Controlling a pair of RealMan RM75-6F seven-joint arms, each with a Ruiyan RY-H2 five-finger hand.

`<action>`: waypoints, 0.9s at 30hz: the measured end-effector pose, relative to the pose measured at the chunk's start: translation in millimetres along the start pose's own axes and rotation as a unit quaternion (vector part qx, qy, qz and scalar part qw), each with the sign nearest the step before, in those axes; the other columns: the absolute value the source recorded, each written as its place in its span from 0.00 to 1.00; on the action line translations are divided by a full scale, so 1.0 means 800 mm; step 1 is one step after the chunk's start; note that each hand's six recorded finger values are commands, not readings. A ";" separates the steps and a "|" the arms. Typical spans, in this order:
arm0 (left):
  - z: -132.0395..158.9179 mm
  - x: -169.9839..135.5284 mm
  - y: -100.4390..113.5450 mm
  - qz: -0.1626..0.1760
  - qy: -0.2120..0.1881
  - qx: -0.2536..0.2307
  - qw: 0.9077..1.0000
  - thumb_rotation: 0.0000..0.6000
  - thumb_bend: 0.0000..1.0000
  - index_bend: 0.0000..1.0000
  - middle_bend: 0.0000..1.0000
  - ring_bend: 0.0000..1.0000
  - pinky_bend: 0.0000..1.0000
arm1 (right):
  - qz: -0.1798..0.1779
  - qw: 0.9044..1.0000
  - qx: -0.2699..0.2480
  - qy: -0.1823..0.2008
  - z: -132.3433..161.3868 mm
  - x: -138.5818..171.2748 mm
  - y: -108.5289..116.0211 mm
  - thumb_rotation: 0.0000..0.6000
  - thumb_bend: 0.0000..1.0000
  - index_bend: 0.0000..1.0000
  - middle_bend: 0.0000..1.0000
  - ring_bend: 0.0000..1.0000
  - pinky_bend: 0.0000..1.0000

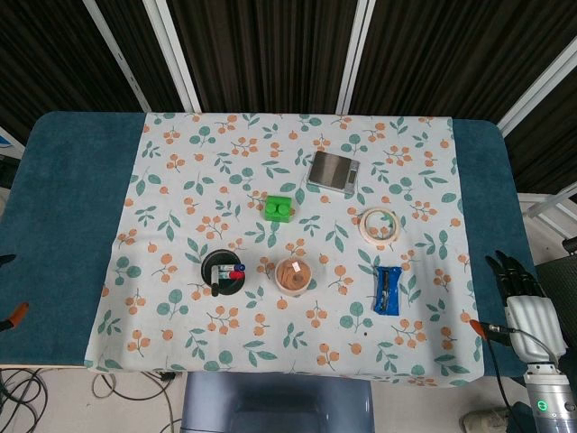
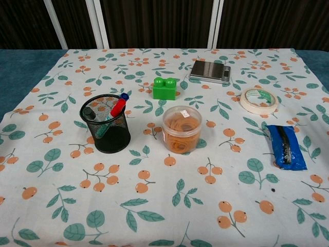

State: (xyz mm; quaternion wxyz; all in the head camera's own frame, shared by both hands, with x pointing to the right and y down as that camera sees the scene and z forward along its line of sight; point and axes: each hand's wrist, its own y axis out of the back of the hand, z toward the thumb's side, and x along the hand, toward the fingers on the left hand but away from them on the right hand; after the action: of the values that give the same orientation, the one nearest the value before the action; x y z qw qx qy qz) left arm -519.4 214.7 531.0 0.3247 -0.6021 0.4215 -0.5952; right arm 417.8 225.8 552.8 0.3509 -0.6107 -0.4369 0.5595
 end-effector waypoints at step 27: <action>0.012 0.002 -0.001 0.021 -0.027 -0.015 0.999 1.00 0.23 0.21 0.00 0.00 0.00 | 0.000 1.000 0.001 -0.001 -0.001 0.001 0.001 1.00 0.12 0.06 0.00 0.04 0.17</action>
State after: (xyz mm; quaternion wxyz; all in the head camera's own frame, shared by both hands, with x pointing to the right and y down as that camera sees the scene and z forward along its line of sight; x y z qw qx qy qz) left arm -510.3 212.6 531.5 0.3394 -0.6137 0.4344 -0.5652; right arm 418.3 226.3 552.2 0.3513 -0.6097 -0.4368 0.5604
